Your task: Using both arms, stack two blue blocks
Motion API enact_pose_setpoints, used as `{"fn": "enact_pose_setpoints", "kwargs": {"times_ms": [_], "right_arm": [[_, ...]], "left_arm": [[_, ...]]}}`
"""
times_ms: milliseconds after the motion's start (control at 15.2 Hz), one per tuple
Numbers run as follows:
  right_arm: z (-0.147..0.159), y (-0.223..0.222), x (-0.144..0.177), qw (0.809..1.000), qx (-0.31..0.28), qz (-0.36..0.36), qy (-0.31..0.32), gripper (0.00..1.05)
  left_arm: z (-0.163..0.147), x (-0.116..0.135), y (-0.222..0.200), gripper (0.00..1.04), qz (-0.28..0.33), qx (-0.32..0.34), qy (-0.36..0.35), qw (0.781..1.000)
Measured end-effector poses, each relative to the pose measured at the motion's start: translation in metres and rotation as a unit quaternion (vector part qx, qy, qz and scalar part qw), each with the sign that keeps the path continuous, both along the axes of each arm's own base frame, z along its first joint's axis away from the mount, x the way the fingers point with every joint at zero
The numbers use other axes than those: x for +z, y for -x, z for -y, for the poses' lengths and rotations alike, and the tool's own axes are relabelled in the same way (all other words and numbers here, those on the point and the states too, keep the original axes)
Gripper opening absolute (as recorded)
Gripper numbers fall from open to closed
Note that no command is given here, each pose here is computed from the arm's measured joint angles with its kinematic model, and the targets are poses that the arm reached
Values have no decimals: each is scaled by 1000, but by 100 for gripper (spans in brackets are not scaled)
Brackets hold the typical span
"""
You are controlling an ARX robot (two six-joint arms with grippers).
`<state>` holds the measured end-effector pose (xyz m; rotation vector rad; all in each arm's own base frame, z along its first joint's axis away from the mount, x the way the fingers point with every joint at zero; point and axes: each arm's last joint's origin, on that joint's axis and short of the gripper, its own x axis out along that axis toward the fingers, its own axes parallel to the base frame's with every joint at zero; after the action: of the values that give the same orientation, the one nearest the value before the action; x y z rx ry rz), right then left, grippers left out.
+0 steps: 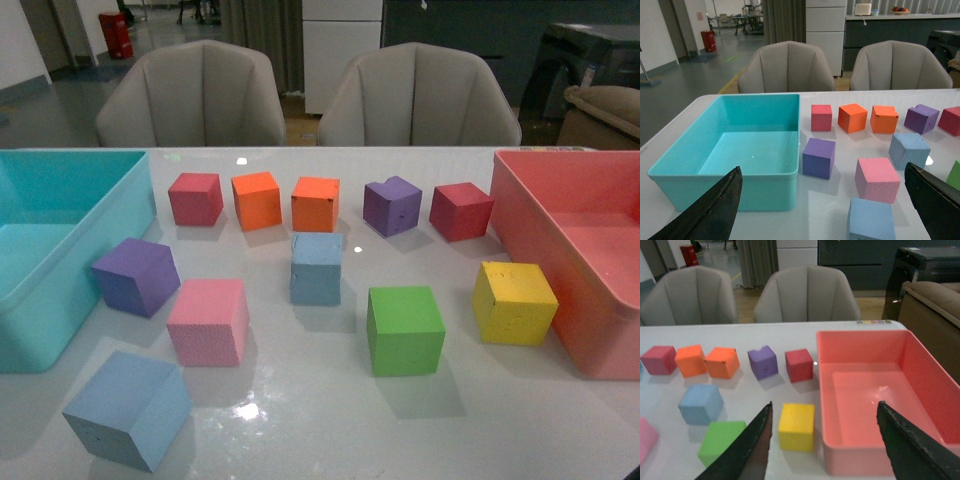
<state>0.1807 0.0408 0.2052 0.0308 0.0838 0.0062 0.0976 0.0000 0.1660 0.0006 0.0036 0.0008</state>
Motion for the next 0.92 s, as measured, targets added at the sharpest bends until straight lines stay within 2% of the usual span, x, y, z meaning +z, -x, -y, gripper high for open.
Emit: {"fn": "enact_pose_setpoints", "kwargs": {"times_ms": [66,131,920], "right_arm": [[29,44,-6,999,-11,44,6,29],[40,51,-17,999,-6,38,14,2],[41,70,-35,999,-3,51,13,2]], "left_arm": [[0,0,0,98,1,0,0,1000],[0,0,0,98,1,0,0,1000],[0,0,0,98,1,-1,0,1000]]}}
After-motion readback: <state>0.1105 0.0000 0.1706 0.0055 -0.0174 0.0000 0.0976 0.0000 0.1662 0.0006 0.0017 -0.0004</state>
